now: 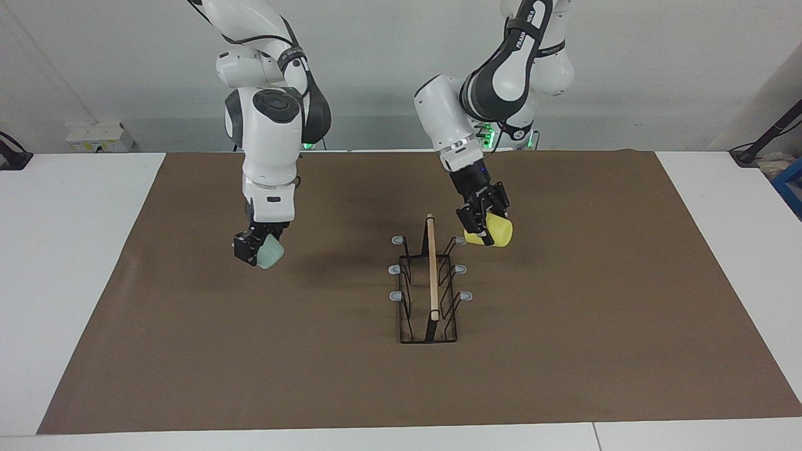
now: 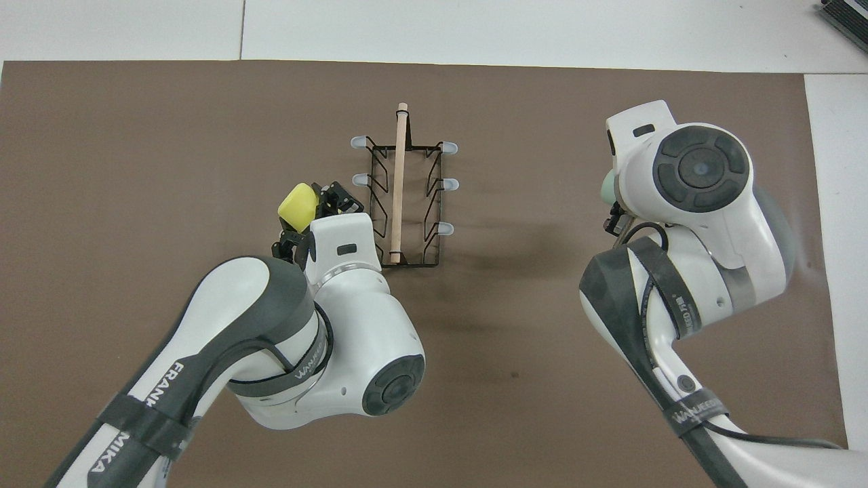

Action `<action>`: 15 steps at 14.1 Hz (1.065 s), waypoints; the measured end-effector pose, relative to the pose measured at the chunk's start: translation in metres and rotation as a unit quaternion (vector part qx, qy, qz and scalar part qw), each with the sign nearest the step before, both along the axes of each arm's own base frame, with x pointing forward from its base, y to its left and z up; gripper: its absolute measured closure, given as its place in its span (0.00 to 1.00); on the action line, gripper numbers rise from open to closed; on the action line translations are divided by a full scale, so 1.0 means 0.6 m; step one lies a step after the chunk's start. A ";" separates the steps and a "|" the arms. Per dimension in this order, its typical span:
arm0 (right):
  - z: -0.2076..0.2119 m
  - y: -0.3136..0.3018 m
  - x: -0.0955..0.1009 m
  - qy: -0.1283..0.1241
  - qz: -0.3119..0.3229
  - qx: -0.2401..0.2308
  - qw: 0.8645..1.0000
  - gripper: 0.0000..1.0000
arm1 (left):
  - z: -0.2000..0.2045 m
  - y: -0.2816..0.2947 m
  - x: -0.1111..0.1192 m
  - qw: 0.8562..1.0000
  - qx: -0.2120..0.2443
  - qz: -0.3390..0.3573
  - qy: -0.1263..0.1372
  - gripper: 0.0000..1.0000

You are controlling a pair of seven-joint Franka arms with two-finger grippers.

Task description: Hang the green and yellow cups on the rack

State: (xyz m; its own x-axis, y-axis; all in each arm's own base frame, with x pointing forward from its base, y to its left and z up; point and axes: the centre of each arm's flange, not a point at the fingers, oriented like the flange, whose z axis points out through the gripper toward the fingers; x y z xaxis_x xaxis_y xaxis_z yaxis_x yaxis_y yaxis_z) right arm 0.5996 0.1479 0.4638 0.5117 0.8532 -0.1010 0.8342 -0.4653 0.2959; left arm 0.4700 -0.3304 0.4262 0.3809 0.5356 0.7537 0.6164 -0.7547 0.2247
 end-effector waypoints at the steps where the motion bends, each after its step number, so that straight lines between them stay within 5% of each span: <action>1: 0.003 0.009 0.000 -0.004 -0.002 0.018 1.000 0.30 | -0.006 -0.009 -0.009 1.000 0.002 -0.003 -0.005 0.33; 5: 0.017 0.026 0.005 -0.008 -0.010 0.126 0.992 0.30 | -0.017 -0.024 -0.022 0.999 0.028 -0.004 -0.026 0.33; 9: 0.065 -0.022 0.007 -0.005 0.013 0.252 0.968 0.30 | -0.046 -0.024 -0.018 0.997 0.061 -0.001 -0.042 0.33; 15: 0.122 -0.038 -0.010 -0.013 0.017 0.415 0.910 0.30 | -0.058 -0.029 -0.007 0.997 0.064 0.003 -0.049 0.33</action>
State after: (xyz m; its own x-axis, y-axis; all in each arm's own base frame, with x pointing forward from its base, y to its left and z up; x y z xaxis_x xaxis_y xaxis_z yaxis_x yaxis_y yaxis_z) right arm 0.5936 0.1249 0.5370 0.4760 0.6460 0.5967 0.8505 -0.5107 -0.1256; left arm 0.4659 -0.3476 0.3916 0.2985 0.4342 0.8500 0.6008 -0.7774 0.1861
